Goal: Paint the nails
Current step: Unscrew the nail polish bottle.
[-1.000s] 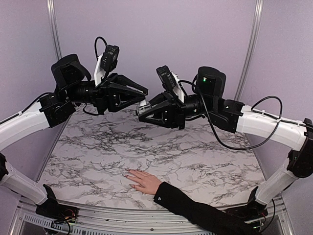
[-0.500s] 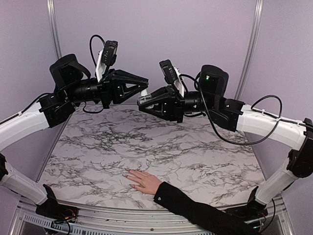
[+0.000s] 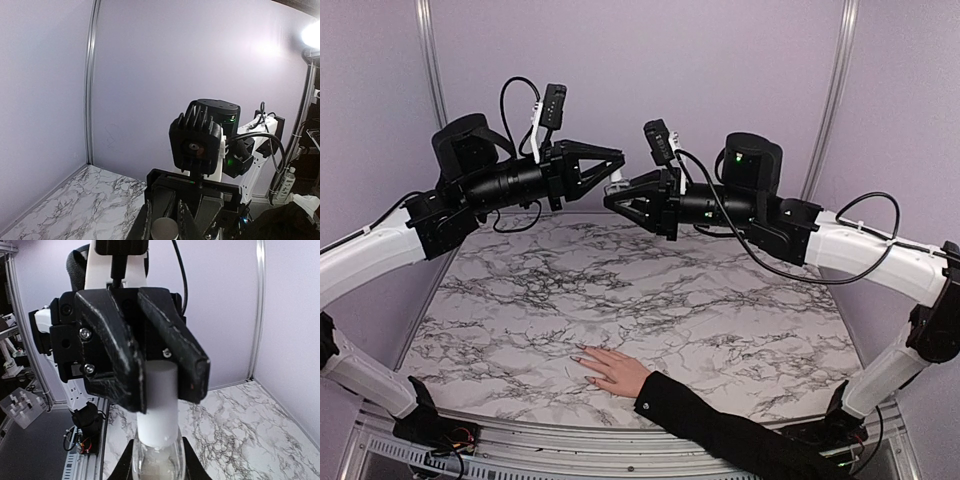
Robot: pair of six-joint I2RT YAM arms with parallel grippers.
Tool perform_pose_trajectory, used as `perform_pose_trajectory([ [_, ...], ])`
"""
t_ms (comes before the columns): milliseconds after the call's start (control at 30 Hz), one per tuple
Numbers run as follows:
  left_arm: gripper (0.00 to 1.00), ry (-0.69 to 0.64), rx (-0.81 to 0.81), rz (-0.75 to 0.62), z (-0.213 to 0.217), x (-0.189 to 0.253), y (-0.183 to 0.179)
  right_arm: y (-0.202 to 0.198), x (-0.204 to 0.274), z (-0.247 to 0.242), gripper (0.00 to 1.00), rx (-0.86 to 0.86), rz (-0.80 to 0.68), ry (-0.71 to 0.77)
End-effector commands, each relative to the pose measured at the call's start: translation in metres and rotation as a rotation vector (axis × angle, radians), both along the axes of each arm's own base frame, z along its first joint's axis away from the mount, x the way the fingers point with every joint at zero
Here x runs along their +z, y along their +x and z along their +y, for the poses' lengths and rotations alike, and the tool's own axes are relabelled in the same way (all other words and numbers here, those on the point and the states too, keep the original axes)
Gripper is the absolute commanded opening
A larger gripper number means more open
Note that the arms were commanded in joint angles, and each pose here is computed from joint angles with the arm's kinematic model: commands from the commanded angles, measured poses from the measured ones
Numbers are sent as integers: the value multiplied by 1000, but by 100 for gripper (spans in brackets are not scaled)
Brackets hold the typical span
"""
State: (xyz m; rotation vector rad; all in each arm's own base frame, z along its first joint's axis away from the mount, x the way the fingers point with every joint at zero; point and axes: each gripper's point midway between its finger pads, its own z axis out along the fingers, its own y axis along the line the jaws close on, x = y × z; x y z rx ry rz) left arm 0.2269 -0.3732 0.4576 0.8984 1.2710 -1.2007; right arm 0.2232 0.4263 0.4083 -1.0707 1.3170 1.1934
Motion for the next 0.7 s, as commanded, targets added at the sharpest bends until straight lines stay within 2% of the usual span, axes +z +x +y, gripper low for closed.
perform_pose_trajectory([
  [0, 0, 40, 30, 78, -12, -16, 10, 48, 16, -10, 0, -263, -56, 7],
  [167, 0, 84, 167, 127, -18, -31, 36, 74, 11, -13, 0, -397, -85, -14],
  [433, 0, 76, 362, 239, -20, -55, 76, 112, -8, -20, 0, -642, -124, -67],
  [667, 0, 86, 488, 284, -32, -75, 100, 136, -27, -22, 0, -786, -132, -65],
])
